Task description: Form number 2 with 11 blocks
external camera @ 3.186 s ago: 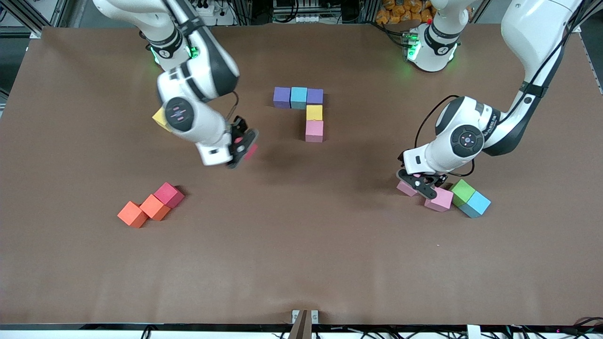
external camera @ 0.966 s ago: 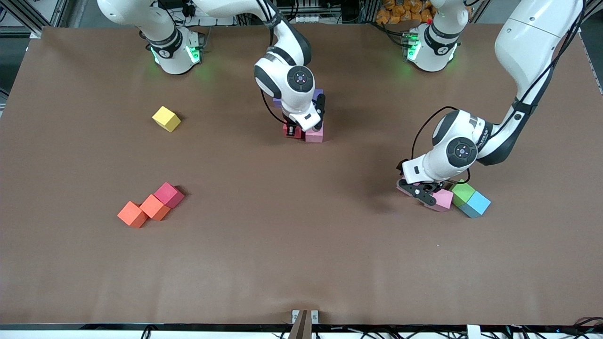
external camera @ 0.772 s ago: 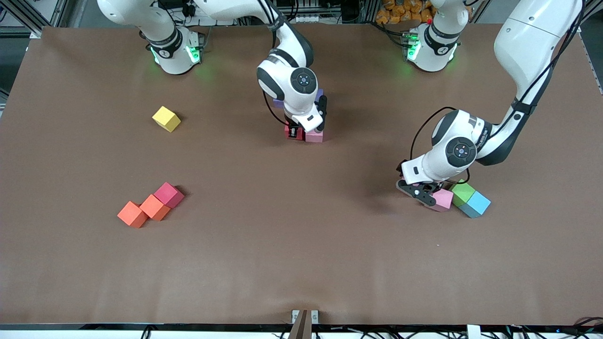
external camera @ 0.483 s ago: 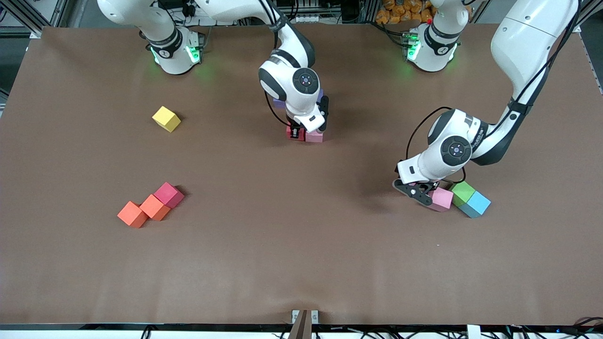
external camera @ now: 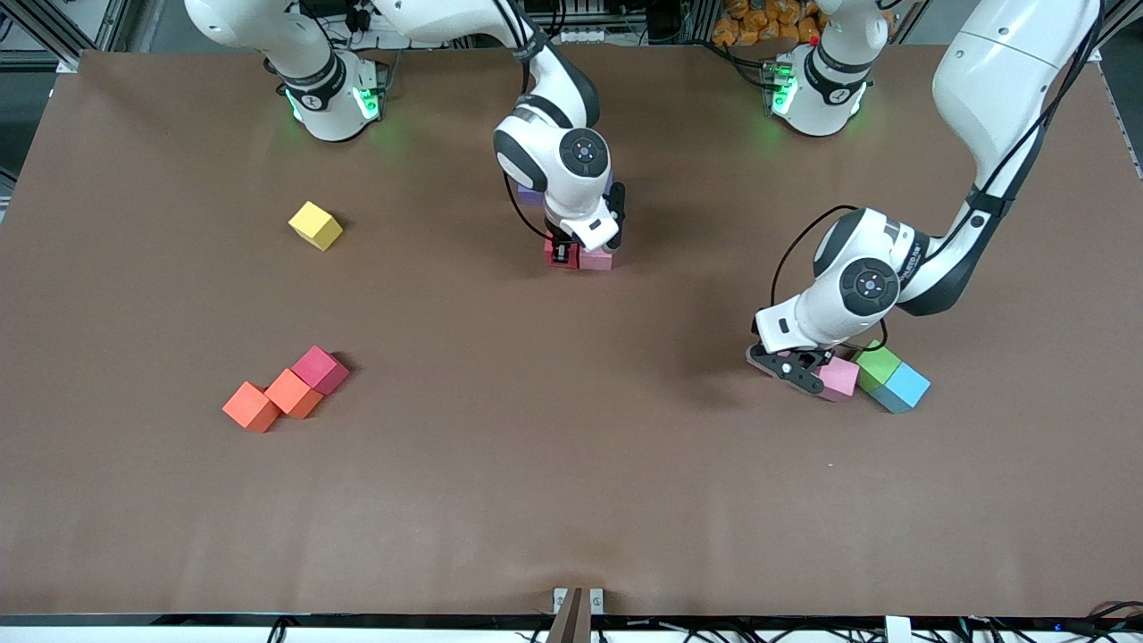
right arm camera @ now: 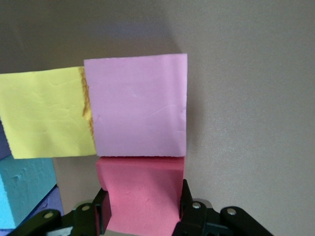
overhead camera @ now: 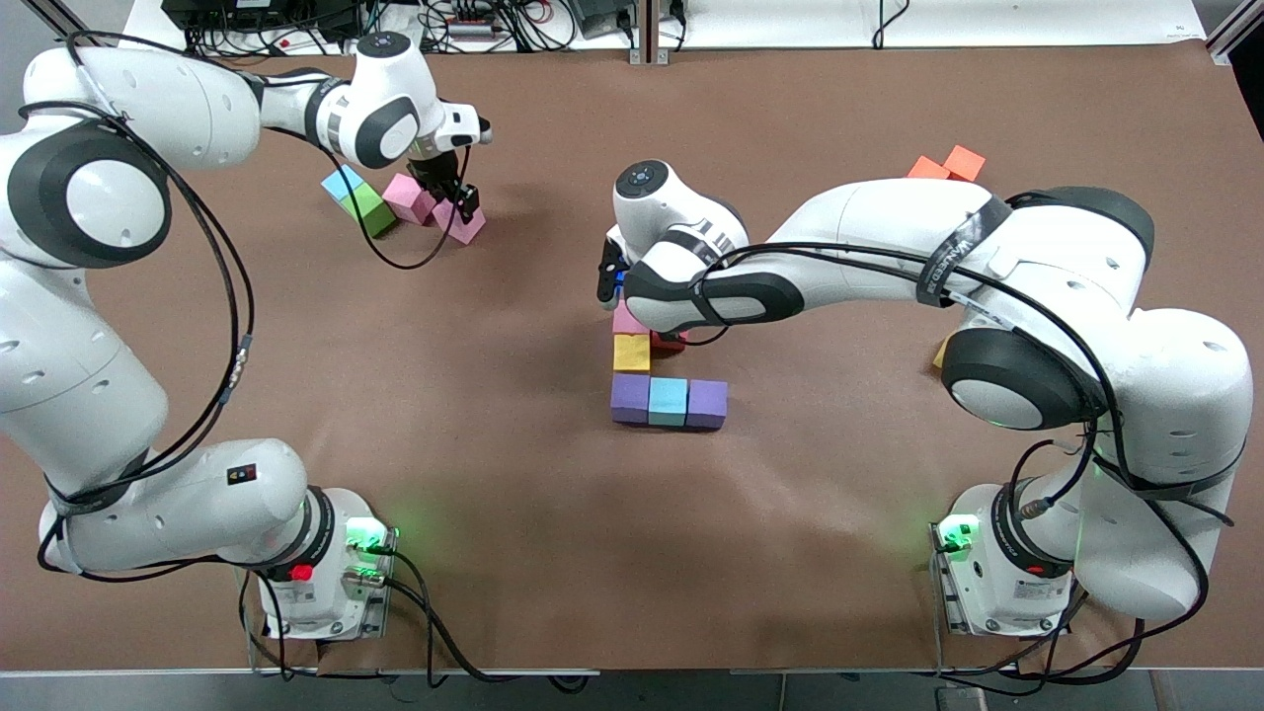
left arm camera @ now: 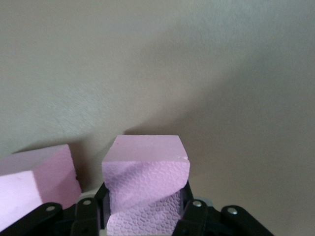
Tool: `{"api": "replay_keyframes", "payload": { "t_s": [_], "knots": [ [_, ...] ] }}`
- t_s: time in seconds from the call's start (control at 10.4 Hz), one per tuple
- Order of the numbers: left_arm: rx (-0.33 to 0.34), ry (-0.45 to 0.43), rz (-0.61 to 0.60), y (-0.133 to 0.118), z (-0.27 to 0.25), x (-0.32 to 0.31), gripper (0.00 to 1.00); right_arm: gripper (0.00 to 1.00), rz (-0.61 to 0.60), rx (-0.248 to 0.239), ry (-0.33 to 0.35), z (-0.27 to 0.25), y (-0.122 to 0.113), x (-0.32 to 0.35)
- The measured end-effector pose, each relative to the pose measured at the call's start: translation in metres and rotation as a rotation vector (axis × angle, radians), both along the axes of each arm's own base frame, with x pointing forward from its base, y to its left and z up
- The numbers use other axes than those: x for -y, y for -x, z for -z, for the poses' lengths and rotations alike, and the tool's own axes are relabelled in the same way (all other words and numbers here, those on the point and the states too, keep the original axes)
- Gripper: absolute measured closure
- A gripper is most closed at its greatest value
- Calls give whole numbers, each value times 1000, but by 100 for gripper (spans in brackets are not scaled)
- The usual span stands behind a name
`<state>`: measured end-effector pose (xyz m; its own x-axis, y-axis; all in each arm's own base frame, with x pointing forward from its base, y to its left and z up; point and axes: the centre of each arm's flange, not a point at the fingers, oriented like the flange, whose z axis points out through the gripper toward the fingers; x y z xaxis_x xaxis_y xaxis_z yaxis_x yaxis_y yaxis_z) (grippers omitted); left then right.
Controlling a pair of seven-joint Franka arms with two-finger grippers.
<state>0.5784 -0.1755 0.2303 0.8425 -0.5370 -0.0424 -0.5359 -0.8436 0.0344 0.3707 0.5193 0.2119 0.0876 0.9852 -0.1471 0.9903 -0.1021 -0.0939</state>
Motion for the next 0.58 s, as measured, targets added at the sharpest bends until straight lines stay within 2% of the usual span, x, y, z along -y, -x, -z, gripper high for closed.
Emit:
{"api": "replay_keyframes", "payload": {
  "t_s": [0.1,0.39,0.58],
  "knots": [
    [8,0,-1,-2,-4,0,45,43,2,5,-1,0,0,0],
    [15,1,-3,-5,-7,0,45,4,9,18,-10,0,-3,-1],
    [16,1,-3,-5,-8,0,45,0,13,23,-14,-3,-6,-2]
  ]
}}
